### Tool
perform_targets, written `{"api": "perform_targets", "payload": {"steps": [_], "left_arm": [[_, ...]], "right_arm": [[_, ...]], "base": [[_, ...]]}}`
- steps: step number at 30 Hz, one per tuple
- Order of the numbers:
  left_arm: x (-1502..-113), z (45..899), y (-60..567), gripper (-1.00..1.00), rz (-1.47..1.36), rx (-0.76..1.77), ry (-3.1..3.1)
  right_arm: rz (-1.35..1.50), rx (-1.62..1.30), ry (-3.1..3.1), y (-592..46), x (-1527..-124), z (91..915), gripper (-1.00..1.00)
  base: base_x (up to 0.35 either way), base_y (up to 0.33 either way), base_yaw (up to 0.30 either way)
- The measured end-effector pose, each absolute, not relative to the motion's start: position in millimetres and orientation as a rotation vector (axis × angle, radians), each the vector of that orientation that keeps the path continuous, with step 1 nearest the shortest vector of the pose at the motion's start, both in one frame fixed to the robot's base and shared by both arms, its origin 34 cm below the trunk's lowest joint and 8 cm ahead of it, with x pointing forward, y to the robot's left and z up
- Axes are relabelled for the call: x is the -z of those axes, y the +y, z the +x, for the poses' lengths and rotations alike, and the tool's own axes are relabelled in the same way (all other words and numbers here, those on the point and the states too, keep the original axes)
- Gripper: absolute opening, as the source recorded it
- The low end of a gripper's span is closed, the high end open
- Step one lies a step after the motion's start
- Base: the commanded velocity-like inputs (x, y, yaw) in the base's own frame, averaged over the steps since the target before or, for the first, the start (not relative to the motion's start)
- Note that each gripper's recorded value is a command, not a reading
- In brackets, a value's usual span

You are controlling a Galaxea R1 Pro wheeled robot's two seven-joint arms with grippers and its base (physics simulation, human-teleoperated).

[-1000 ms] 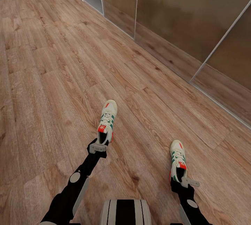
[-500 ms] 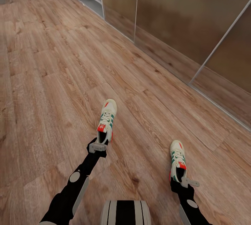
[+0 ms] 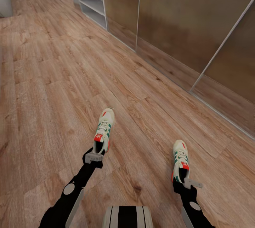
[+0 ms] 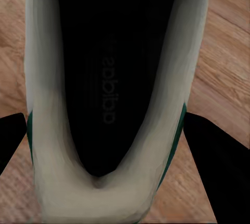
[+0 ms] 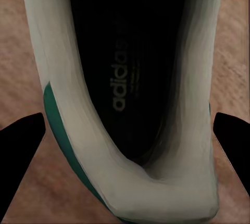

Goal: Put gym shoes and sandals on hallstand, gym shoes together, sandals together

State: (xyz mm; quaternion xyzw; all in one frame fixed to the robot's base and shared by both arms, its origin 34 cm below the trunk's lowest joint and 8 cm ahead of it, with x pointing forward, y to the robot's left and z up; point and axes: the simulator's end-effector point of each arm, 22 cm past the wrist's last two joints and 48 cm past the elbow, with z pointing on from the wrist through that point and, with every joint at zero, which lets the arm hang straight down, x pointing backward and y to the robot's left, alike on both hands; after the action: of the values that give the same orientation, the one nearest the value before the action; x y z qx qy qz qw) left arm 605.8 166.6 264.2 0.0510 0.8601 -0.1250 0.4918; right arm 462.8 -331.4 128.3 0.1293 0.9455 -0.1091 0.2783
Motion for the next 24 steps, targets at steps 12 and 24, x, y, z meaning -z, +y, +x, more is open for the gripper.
{"api": "perform_targets", "payload": {"steps": [12,24], "left_arm": [[-239.8,533.5,248.2,-1.0,-0.01,0.148,2.222],[-235.6,470.2,264.5,-1.0,-0.052,0.108,2.29]], "right_arm": [[0.238,0.297,2.491,-327.9,-150.8,484.0,-1.0],[0.162,0.296,2.345,-327.6,-191.3,517.0,-1.0]], "base": [[0.0,0.0,-0.014],[0.0,0.0,-0.086]]}}
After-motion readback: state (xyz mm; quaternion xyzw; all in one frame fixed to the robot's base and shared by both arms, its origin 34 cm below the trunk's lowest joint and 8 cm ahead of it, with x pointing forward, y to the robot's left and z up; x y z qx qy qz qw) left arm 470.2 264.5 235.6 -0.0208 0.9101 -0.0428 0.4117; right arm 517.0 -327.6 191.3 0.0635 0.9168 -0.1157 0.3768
